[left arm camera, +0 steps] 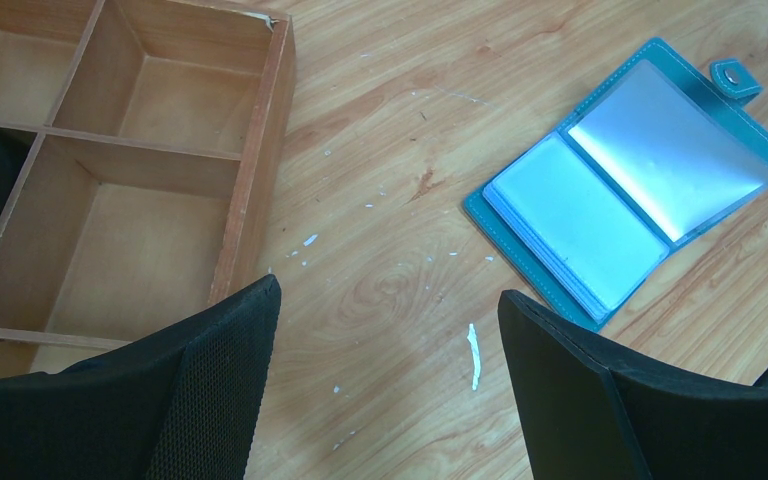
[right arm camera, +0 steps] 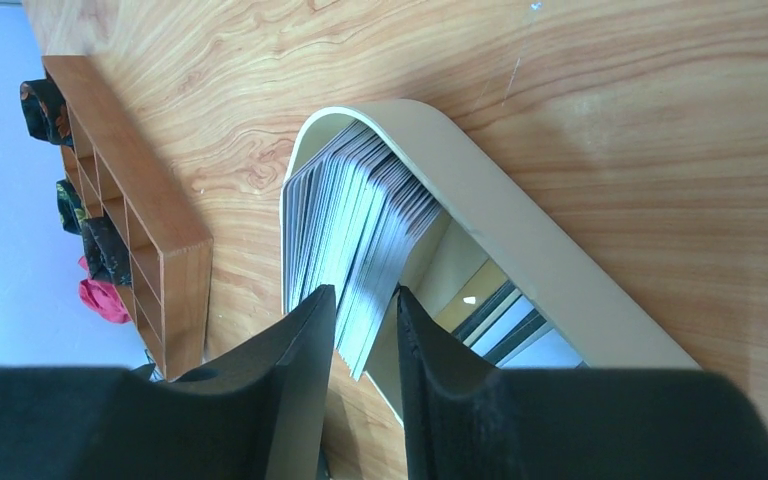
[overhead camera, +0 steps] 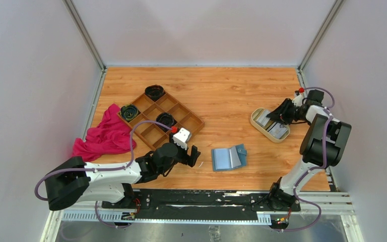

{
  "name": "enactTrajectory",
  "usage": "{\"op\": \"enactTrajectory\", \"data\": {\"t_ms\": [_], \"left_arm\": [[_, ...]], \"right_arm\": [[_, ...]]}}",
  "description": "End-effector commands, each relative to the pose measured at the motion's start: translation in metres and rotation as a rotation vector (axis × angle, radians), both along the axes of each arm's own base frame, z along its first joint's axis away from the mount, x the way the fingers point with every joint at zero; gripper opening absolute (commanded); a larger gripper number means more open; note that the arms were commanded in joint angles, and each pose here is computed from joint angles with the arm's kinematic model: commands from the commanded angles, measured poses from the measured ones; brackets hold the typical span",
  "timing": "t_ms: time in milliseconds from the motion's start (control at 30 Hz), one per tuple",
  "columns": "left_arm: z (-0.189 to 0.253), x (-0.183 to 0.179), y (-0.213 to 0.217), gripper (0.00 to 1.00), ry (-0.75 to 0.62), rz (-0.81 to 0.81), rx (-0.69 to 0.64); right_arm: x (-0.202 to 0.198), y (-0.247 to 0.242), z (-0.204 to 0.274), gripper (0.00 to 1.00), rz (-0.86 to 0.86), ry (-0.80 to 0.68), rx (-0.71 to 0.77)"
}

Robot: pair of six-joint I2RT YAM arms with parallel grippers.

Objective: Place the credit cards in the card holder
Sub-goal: Move the storage box to the center of the board.

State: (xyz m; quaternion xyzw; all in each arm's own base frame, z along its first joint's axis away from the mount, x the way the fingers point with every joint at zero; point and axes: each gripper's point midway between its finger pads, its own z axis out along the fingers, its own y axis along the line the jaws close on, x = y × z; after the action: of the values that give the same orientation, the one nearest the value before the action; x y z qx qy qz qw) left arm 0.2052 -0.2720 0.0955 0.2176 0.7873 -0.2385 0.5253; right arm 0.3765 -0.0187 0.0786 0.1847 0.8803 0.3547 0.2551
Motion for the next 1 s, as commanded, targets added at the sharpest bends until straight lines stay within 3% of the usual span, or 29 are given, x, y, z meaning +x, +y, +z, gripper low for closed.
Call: {"op": "enactTrajectory", "data": {"t_ms": [0,133,400,600,967], "left_arm": [[0.010,0.005,-0.003,0.85,-0.017,0.015,-0.023],[0.010,0.005,-0.004,0.85,-0.018,0.015,-0.023],[0.009,0.005,-0.004,0.85,-0.016,0.014,-0.021],[0.010,0.005,-0.005,0.85,-0.016,0.012,-0.021],[0.012,0.003,-0.006,0.85,-0.015,0.002,-0.032]], "right_arm": [[-0.002,0.007,0.008,0.31,0.026,-0.028,-0.002],[-0.004,0.004,-0.001,0.24,0.023,-0.002,-0.018],[-0.007,-0.001,-0.018,0.21,0.021,0.065,-0.038],[-0.006,0.002,-0.010,0.01,0.046,0.031,-0.025],[-0.005,0.003,0.005,0.00,0.076,-0.030,-0.060]]}}
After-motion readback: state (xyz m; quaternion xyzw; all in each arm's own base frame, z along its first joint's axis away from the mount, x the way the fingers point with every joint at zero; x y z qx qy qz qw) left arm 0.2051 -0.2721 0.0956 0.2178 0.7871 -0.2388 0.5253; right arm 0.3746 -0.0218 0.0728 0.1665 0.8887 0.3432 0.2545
